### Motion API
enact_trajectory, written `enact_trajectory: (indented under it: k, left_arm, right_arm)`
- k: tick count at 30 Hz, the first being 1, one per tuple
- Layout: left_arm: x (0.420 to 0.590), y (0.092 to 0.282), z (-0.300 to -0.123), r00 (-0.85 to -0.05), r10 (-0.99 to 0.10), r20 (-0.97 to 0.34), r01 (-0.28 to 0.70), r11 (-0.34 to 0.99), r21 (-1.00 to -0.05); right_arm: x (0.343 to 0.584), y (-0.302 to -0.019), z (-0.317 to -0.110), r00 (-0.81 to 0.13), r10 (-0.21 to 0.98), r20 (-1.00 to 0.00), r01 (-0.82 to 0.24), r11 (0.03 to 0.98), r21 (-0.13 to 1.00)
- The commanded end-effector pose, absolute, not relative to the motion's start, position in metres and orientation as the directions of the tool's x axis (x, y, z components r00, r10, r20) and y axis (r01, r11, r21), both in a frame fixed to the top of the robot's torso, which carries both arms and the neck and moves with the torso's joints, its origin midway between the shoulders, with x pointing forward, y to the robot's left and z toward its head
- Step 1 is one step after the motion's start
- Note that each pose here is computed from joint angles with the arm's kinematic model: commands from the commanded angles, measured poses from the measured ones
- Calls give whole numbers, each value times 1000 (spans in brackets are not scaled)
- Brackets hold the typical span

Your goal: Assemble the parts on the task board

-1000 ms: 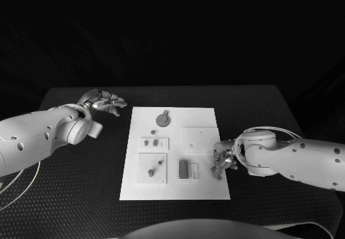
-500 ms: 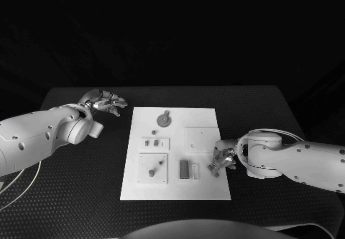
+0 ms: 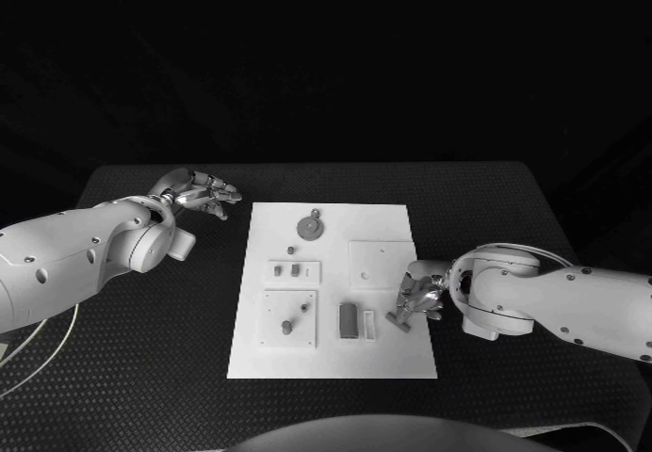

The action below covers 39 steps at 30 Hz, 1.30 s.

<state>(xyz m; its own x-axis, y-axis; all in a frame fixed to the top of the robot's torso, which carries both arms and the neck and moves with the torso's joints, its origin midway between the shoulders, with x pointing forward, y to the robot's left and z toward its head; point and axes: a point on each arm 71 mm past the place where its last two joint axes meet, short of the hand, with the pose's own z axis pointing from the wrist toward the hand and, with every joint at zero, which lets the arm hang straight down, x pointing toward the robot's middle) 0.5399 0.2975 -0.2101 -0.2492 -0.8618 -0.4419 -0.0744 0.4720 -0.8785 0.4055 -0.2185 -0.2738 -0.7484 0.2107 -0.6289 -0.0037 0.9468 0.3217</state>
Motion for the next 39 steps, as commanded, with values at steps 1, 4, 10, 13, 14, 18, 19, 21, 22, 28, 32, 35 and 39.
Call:
enact_trajectory:
  k: [1, 4, 10, 13, 14, 18, 19, 21, 22, 28, 32, 35, 39]
  left_arm:
    - [540, 295, -210, -263, -862, -434, -70, 465, -882]
    - [540, 295, -210, -263, -862, -434, -71, 465, -882]
    - [540, 295, -210, -265, -862, -433, -71, 465, -882]
    - [540, 295, -210, -263, -862, -433, -72, 466, -882]
    - [539, 295, -210, -263, -862, -433, -72, 466, -882]
    - [539, 296, -210, -262, -862, -434, -73, 466, -882]
    - [539, 296, -210, -262, -862, -434, -73, 466, -882]
    - [539, 296, -210, -262, -862, -434, -73, 466, -882]
    - [539, 296, -210, -262, -862, -434, -73, 466, -882]
    - [539, 297, -210, -260, -862, -434, -73, 466, -882]
    - [539, 297, -210, -260, -862, -434, -73, 466, -882]
    - [539, 298, -210, -258, -863, -435, -74, 466, -882]
    - [539, 298, -210, -259, -863, -435, -74, 466, -882]
  right_arm:
    - [407, -216, -273, -738, 175, -651, -35, 955, 296]
    - [407, -212, -274, -734, 110, -670, -85, 964, 252]
    - [406, -199, -278, -727, 7, -686, -171, 967, 191]
    - [407, -197, -278, -710, -31, -704, -205, 965, 164]
    - [407, -196, -278, -701, -44, -712, -217, 964, 154]
    - [406, -193, -278, -680, -92, -728, -259, 958, 120]
    - [406, -192, -278, -676, -103, -729, -268, 957, 113]
    - [405, -191, -278, -665, -127, -736, -287, 953, 94]
    - [405, -190, -278, -657, -144, -740, -299, 951, 80]
    - [401, -186, -279, -618, -226, -753, -355, 935, 11]
    - [398, -184, -280, -584, -294, -756, -398, 916, -48]
    - [393, -182, -281, -572, -347, -744, -428, 899, -90]
    - [387, -179, -283, -570, -386, -726, -453, 884, -115]
